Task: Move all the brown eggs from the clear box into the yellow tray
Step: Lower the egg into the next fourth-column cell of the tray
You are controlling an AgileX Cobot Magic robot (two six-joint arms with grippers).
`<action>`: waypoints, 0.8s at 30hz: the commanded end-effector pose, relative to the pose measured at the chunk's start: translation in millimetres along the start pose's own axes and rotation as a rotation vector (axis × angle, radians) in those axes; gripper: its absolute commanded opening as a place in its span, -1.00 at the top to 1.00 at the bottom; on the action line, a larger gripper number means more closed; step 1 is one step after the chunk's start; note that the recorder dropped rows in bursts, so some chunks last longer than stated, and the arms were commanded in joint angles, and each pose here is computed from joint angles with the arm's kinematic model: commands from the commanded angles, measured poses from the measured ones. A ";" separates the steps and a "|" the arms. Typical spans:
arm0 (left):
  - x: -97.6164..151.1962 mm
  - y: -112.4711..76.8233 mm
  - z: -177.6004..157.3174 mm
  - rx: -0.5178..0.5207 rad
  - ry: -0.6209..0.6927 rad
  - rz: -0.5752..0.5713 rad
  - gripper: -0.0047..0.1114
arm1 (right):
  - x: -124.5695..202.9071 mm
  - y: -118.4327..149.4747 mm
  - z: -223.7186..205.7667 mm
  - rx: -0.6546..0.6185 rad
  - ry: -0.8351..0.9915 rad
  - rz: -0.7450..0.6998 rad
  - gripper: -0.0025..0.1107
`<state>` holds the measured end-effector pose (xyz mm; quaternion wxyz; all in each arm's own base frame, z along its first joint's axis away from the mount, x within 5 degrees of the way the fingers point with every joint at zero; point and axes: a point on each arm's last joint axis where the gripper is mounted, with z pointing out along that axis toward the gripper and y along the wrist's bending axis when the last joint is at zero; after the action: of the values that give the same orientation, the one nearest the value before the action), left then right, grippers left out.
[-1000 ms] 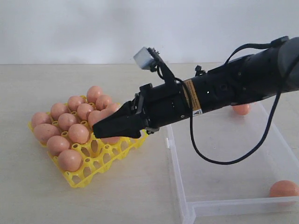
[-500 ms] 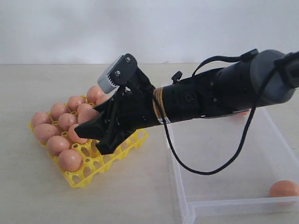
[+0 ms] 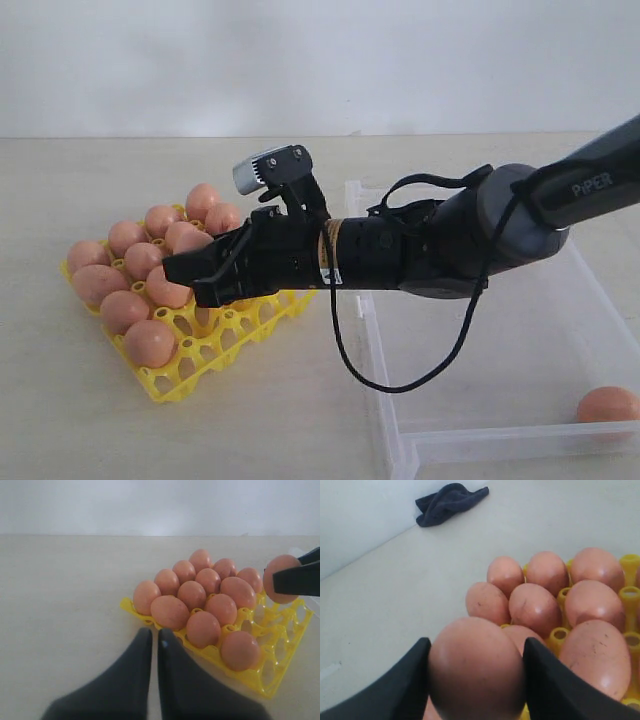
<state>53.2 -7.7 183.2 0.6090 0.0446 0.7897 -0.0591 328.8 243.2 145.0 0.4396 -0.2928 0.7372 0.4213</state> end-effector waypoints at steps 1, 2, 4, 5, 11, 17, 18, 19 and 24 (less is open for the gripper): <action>0.4 -0.3 0.0 0.006 -0.004 -0.003 0.85 | 0.1 8.8 6.0 -0.015 -0.015 0.002 0.96; 0.4 -0.3 0.0 0.006 -0.004 -0.003 0.85 | 4.0 10.2 8.6 -0.007 0.005 -0.001 0.96; 0.4 -0.3 0.0 0.006 -0.004 -0.003 0.85 | 9.9 13.3 15.1 -0.006 0.031 -0.017 0.96; 0.4 -0.3 0.0 0.006 -0.004 -0.003 0.85 | 11.8 13.7 17.5 -0.004 0.041 -0.027 0.96; 0.4 -0.3 0.0 0.006 -0.004 -0.003 0.85 | 11.6 6.0 28.4 0.032 0.058 -0.042 0.96; 0.4 -0.3 0.0 0.006 -0.004 -0.003 0.85 | 17.1 0.3 28.5 0.085 0.109 -0.044 0.96; 0.4 -0.3 0.0 0.006 -0.004 -0.003 0.85 | 18.0 0.0 28.8 0.086 0.111 -0.043 0.96; 0.4 -0.3 0.0 0.006 -0.004 -0.003 0.85 | 18.7 -0.3 29.0 0.086 0.112 -0.042 0.96; 0.4 -0.3 0.0 0.006 -0.004 -0.003 0.85 | 18.2 0.1 29.1 0.081 0.106 -0.040 0.79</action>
<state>53.2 -7.7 183.2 0.6090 0.0446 0.7897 -0.0591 331.0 267.0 121.0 0.4167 -0.3114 0.7730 0.3632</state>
